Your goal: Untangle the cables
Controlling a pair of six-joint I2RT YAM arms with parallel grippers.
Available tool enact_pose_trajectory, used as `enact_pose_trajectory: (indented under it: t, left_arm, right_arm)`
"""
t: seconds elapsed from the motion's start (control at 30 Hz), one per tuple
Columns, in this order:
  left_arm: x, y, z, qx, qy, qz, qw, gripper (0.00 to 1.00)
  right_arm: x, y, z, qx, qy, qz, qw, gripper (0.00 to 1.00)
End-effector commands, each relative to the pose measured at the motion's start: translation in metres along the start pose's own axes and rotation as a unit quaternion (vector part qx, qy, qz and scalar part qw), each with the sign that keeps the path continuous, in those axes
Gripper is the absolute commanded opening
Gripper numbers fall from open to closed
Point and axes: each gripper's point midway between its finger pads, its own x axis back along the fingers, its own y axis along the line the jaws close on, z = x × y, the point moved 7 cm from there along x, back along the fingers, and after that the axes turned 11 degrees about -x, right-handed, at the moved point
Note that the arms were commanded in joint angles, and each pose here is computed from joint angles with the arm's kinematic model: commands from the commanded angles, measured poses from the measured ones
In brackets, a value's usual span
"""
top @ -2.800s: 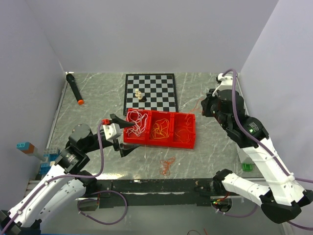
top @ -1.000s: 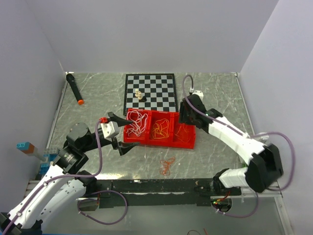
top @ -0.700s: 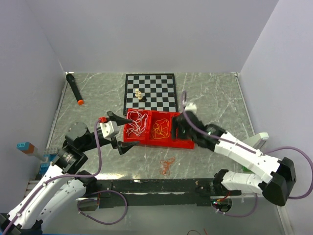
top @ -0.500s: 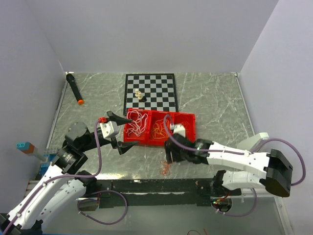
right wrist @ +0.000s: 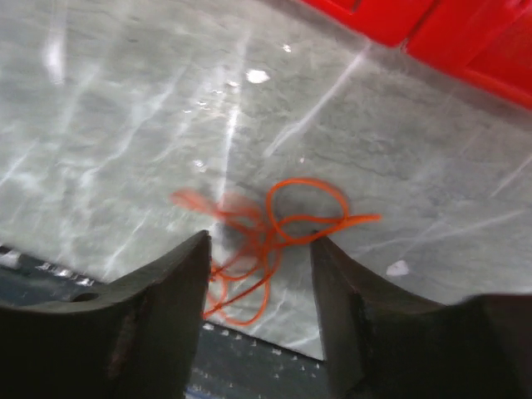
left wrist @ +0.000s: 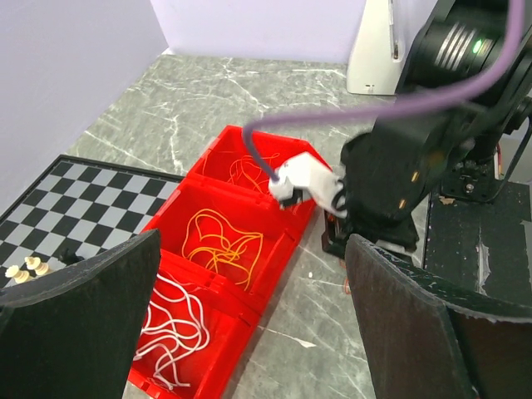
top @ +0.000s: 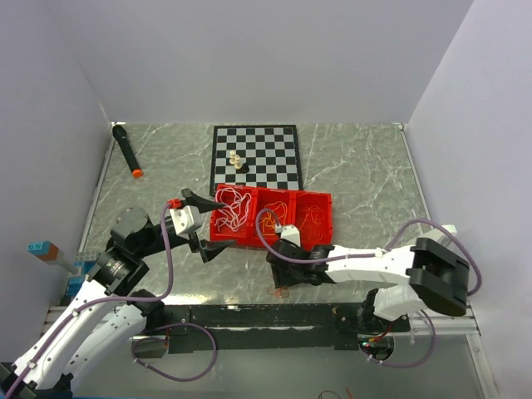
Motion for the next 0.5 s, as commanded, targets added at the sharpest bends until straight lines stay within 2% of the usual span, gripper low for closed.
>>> enact_pose_trajectory:
  t: [0.0,0.1,0.17,0.33,0.47]
  left_arm:
    - [0.003,0.007,-0.019,-0.024,-0.018,-0.01,1.0,0.97]
    - [0.004,0.007,-0.019,-0.022,-0.018,-0.013,1.0,0.97]
    - [0.003,0.006,-0.016,-0.019,-0.015,-0.014,1.0,0.96]
    - [0.004,0.007,-0.016,-0.016,-0.016,-0.016,1.0,0.97]
    - [0.004,0.006,-0.016,-0.016,-0.017,-0.015,1.0,0.97]
  right_arm:
    - [-0.011,0.009,0.001,-0.013,0.001,0.0,1.0,0.48]
    - [-0.006,0.007,-0.001,-0.013,-0.012,0.012,1.0,0.11]
    - [0.007,0.008,-0.009,-0.011,-0.031,0.014,0.999,0.0]
    - [0.065,0.016,-0.045,-0.005,-0.108,-0.022,0.994,0.0]
    - [0.114,0.007,-0.082,-0.009,-0.184,-0.019,0.983,0.0]
